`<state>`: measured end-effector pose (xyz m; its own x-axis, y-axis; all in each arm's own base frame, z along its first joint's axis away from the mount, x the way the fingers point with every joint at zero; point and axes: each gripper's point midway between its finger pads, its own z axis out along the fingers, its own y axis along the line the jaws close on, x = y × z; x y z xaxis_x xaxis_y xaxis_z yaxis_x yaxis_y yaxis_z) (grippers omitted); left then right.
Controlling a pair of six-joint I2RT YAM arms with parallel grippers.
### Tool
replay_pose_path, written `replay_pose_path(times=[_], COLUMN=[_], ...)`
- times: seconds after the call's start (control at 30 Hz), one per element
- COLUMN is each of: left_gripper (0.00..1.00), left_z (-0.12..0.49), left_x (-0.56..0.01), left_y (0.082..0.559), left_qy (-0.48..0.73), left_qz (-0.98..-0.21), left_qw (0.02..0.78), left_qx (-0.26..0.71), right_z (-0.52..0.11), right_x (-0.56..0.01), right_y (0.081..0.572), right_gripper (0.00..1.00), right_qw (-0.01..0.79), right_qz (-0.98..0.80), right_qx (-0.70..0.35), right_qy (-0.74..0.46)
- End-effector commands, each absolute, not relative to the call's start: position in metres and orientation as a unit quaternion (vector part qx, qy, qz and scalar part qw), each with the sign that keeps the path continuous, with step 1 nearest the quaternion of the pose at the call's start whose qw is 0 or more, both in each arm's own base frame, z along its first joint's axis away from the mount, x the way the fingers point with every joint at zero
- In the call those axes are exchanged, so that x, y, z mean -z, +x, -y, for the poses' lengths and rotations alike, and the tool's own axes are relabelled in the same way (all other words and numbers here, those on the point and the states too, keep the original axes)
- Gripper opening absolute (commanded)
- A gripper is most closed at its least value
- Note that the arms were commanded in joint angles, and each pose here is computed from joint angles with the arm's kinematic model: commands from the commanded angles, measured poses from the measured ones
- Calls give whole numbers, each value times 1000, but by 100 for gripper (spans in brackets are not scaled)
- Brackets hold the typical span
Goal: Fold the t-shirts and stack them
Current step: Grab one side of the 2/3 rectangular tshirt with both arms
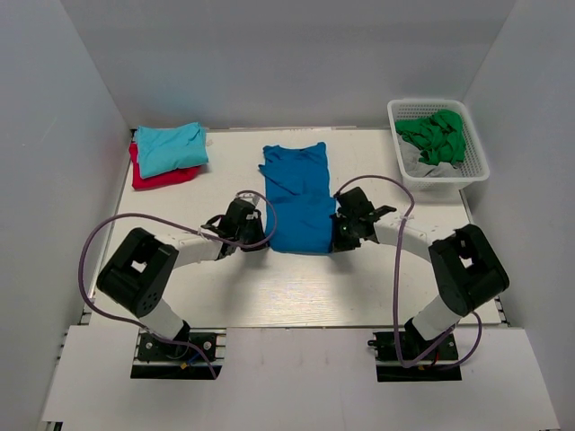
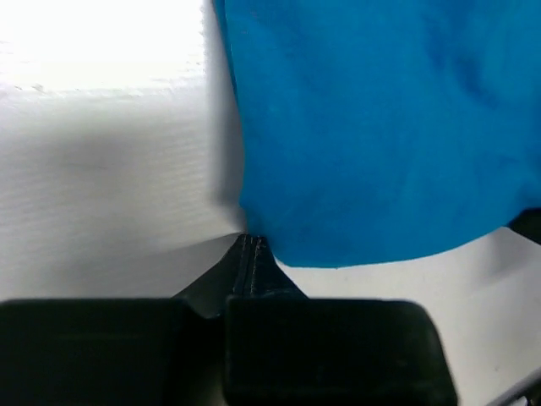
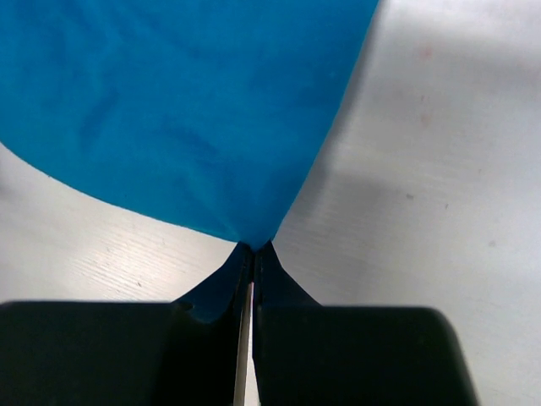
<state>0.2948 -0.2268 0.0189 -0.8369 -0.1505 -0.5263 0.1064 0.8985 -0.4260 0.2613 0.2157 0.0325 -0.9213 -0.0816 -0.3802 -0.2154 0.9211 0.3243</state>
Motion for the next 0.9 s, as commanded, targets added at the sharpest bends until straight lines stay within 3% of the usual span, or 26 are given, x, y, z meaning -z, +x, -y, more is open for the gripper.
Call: replay_pose_path(times=[0.0,0.2,0.3,0.33,0.43,0.53,0.87], left_gripper=[0,0,48,76,100,100,100], left_z=[248,244,240,235,224,222,233], left_x=[-31,-26,-48,-50,-71,-85,-62], left_y=[279,267,271,270,272,279,301], left_qy=[7,5,13,9,20,23,19], left_qz=[-919,-927,-918,-918,-909,-898,-911], left_qw=[274,251,281,287,328,356,338], left_qx=[283,280,279,272,257,258,237], right_z=[-216,-214,-212,-211,-211,-211,-213], right_x=[-34,-28,-32,-33,-36,-36,-38], right_y=[246,239,241,241,242,243,247], right_gripper=[0,0,0,0,0,0,0], right_qw=[172,167,176,179,184,187,189], right_qz=[-960,-961,-959,-959,-958,-957,-957], right_qx=[-205,-207,-207,-205,-206,-206,-205], right_qy=[-82,-81,-81,-80,-80,-82,-81])
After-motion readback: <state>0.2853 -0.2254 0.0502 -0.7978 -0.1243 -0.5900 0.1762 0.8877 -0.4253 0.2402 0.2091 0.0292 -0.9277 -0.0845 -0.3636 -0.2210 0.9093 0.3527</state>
